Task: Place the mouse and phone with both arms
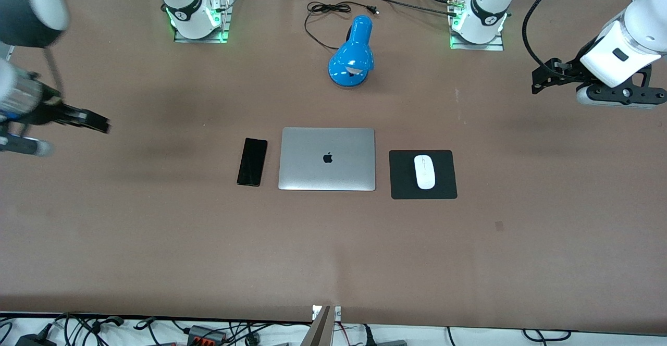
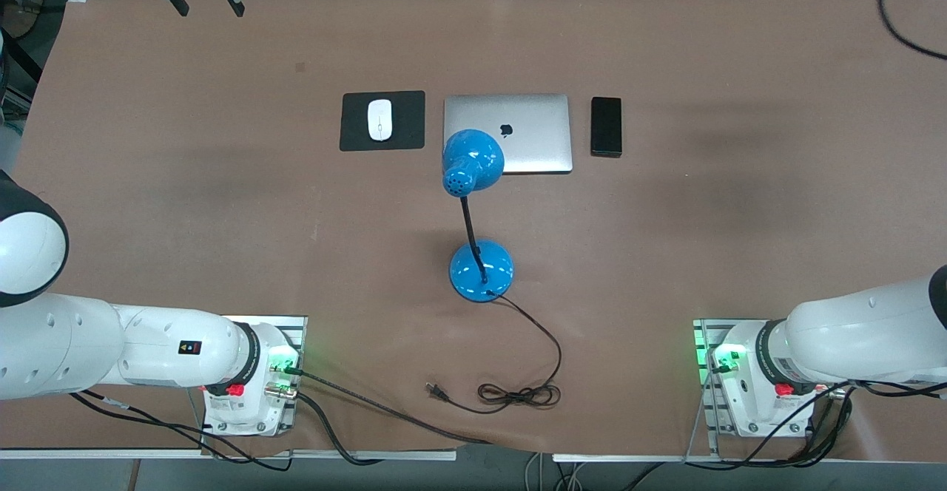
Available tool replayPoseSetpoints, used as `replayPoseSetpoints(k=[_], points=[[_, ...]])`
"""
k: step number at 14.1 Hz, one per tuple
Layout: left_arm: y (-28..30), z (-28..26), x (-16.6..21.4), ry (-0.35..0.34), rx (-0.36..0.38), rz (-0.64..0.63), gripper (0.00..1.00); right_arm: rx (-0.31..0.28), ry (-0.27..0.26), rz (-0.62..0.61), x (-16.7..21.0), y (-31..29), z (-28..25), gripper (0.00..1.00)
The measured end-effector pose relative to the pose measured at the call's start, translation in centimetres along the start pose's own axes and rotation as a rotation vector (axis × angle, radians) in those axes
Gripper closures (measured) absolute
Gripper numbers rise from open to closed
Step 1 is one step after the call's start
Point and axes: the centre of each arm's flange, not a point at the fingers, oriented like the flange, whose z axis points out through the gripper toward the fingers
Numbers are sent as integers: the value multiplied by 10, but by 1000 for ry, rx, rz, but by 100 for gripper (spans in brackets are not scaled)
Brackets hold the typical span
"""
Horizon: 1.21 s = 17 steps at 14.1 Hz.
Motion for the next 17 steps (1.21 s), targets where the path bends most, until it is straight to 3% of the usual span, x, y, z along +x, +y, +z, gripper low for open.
replayPoseSetpoints(k=[6, 17], points=[[1, -10, 0, 18, 1, 2, 0, 7, 39, -32, -23, -12, -40, 0], [2, -10, -1, 15, 2, 4, 0, 15, 72, -111, -25, -11, -36, 0]])
